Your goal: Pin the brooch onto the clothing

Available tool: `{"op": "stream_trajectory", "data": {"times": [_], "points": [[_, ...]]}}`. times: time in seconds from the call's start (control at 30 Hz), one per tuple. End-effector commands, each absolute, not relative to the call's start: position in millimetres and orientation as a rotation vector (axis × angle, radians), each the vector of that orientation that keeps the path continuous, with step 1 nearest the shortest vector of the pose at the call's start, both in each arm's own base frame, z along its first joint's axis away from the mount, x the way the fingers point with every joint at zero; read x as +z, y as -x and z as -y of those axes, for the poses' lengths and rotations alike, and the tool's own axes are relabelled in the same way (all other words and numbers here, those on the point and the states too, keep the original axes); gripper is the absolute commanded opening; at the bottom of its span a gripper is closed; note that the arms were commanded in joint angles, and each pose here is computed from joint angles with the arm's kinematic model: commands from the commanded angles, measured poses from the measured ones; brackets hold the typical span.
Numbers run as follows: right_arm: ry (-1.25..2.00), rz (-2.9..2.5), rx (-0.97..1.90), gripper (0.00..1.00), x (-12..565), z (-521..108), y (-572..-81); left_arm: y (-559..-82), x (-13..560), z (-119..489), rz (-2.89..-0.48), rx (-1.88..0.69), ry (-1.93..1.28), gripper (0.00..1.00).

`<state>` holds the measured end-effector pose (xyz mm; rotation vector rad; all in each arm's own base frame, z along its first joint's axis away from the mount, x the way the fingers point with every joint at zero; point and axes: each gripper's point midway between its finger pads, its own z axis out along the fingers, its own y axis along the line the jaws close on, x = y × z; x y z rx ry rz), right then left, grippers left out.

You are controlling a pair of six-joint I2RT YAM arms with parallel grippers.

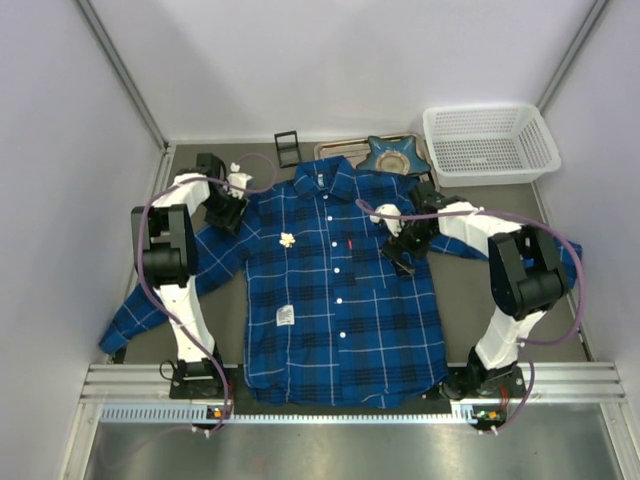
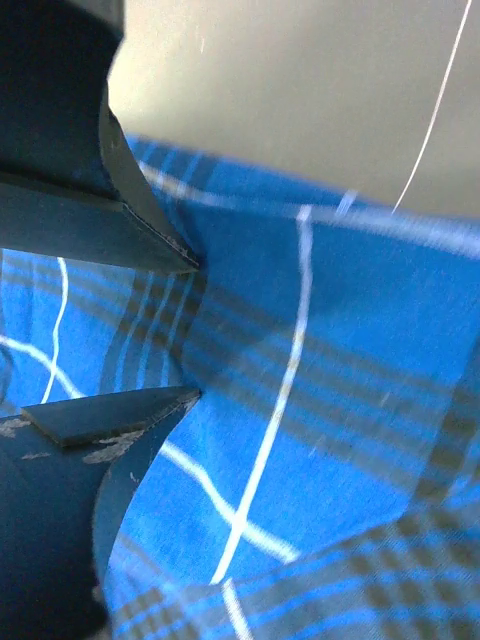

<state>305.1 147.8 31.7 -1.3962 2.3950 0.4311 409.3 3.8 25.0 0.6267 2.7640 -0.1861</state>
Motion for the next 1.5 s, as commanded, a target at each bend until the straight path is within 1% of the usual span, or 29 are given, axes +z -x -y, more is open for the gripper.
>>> {"op": "stream_trajectory", "data": {"times": [0.0, 0.07, 0.1, 0.23, 0.3, 0.33, 0.43, 0.5, 0.6, 0.63, 0.67, 0.7, 0.73, 0.8, 0.83, 0.87, 0.9, 0.97, 1.07, 1.17, 1.23, 1.3, 1.47], "points": [[1.462, -2.452, 0.346, 0.92, 14.1, -135.5, -300.3, -441.9, 18.7, -35.5, -2.748, 0.013, -0.632, 0.55], [1.457, -2.468, 0.342, 0.91, 13.4, -134.4, -299.8, -453.6, 15.3, -46.0, -2.745, 0.062, -0.629, 0.56], [1.457, -2.473, 0.339, 0.87, 13.5, -134.5, -301.4, -457.6, 13.6, -49.1, -2.743, 0.080, -0.629, 0.56], [1.447, -2.477, 0.391, 0.88, 19.7, -139.9, -298.2, -480.7, 17.7, -65.1, -2.721, 0.132, -0.605, 0.56], [1.430, -2.464, 0.423, 0.89, 26.9, -145.2, -299.4, -484.5, 25.5, -52.7, -2.686, 0.008, -0.612, 0.57], [1.422, -2.448, 0.433, 0.89, 33.1, -147.8, -300.6, -485.1, 31.0, -43.4, -2.656, -0.046, -0.636, 0.59], [1.392, -2.422, 0.459, 0.90, 47.0, -154.5, -304.9, -484.4, 85.2, -0.2, -2.473, -0.252, -0.682, 0.63], [1.377, -2.407, 0.467, 0.89, 56.3, -157.9, -308.5, -478.2, 105.9, 21.6, -2.419, -0.351, -0.672, 0.63], [1.358, -2.375, 0.487, 0.89, 70.8, -163.6, -310.9, -454.7, 131.2, 54.1, -2.368, -0.464, -0.676, 0.60], [1.350, -2.371, 0.496, 0.89, 75.2, -164.3, -310.0, -438.7, 133.4, 67.7, -2.366, -0.485, -0.694, 0.60], [1.344, -2.365, 0.509, 0.89, 78.8, -166.6, -309.6, -431.0, 132.0, 70.1, -2.375, -0.489, -0.688, 0.58], [1.349, -2.360, 0.536, 0.89, 81.1, -169.7, -305.9, -420.3, 120.8, 79.8, -2.408, -0.451, -0.697, 0.57], [1.356, -2.360, 0.545, 0.88, 82.5, -171.0, -302.8, -413.3, 128.1, 96.8, -2.378, -0.423, -0.740, 0.58], [1.386, -2.354, 0.583, 0.85, 82.5, -177.3, -291.3, -398.3, 115.8, 109.0, -2.408, -0.390, -0.728, 0.59], [1.399, -2.352, 0.596, 0.83, 81.9, -179.9, -286.5, -400.0, 118.5, 117.2, -2.383, -0.340, -0.728, 0.59], [1.418, -2.366, 0.609, 0.77, 77.9, -179.4, -277.9, -396.1, 115.3, 120.6, -2.399, -0.349, -0.708, 0.59], [1.453, -2.363, 0.616, 0.75, 75.1, -183.2, -270.3, -391.6, 110.9, 122.3, -2.436, -0.374, -0.644, 0.58], [1.502, -2.383, 0.624, 0.69, 66.6, -181.2, -255.5, -378.0, 101.4, 120.8, -2.511, -0.395, -0.628, 0.57], [1.567, -2.418, 0.619, 0.59, 51.5, -175.1, -238.6, -349.2, 85.6, 117.7, -2.578, -0.433, -0.741, 0.51], [1.618, -2.481, 0.584, 0.54, 33.0, -161.7, -228.5, -314.5, 62.5, 101.5, -2.656, -0.397, -0.898, 0.49], [1.653, -2.524, 0.543, 0.53, 20.2, -152.6, -224.9, -295.9, 45.8, 90.1, -2.709, -0.368, -0.998, 0.47], [1.686, -2.549, 0.514, 0.51, 11.6, -145.1, -220.9, -280.3, 33.1, 78.8, -2.745, -0.327, -1.069, 0.47], [1.757, -2.581, 0.441, 0.51, 3.1, -129.0, -214.4, -256.2, 19.3, 61.7, -2.824, -0.264, -1.135, 0.46]]}}
